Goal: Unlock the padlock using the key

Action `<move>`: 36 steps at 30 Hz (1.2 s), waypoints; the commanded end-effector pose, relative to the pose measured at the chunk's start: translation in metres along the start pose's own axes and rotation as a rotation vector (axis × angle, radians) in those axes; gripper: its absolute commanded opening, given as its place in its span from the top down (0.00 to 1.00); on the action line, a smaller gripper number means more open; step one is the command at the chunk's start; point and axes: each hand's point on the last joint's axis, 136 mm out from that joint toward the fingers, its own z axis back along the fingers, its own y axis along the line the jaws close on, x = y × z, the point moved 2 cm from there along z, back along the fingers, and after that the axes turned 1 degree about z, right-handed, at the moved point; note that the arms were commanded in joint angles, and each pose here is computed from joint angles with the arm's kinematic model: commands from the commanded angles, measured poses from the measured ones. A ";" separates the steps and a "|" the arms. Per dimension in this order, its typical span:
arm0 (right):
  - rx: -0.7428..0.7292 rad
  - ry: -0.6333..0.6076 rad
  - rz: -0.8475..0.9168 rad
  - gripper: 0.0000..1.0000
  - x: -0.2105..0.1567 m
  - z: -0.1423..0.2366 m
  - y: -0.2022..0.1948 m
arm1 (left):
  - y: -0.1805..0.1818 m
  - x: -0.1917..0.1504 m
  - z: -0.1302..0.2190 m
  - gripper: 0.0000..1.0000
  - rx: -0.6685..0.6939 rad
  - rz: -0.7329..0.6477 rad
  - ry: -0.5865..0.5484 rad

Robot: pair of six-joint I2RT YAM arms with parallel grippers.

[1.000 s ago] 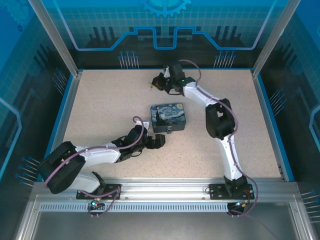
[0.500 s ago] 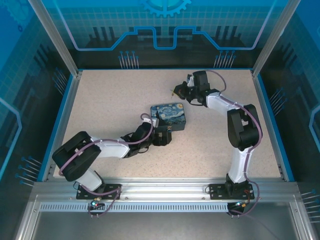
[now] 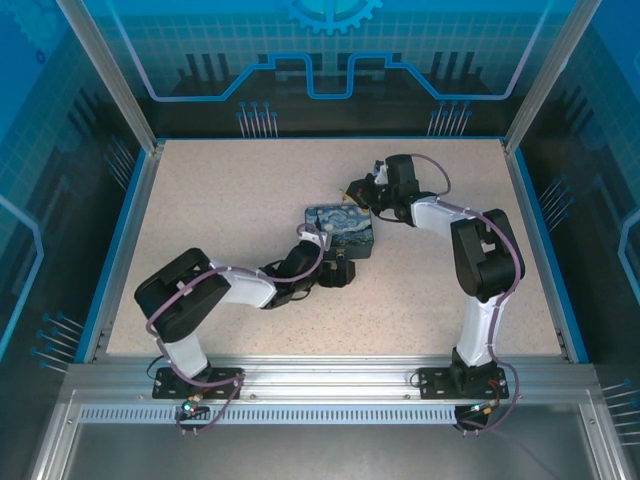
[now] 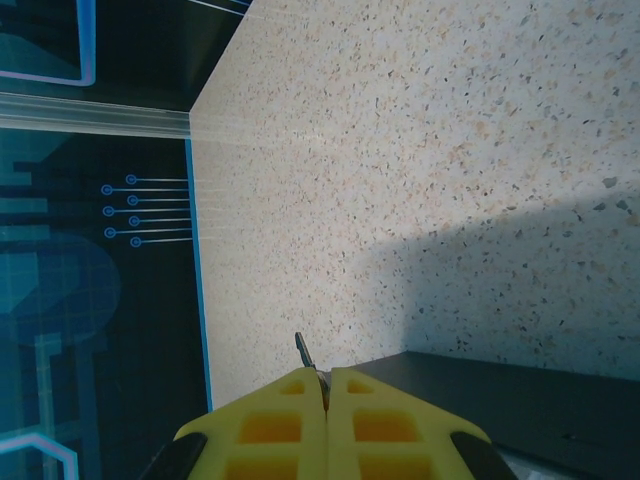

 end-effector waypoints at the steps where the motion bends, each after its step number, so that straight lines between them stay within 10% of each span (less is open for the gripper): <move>1: 0.011 0.013 0.005 1.00 -0.008 -0.002 0.003 | -0.010 0.004 -0.009 0.02 -0.006 -0.086 -0.022; 17: -0.062 0.054 0.021 1.00 -0.019 -0.010 -0.009 | -0.009 0.006 -0.041 0.02 0.103 -0.321 -0.061; 36: -0.120 0.084 0.046 1.00 -0.027 -0.016 -0.023 | -0.062 0.047 -0.030 0.07 -0.212 -0.082 -0.094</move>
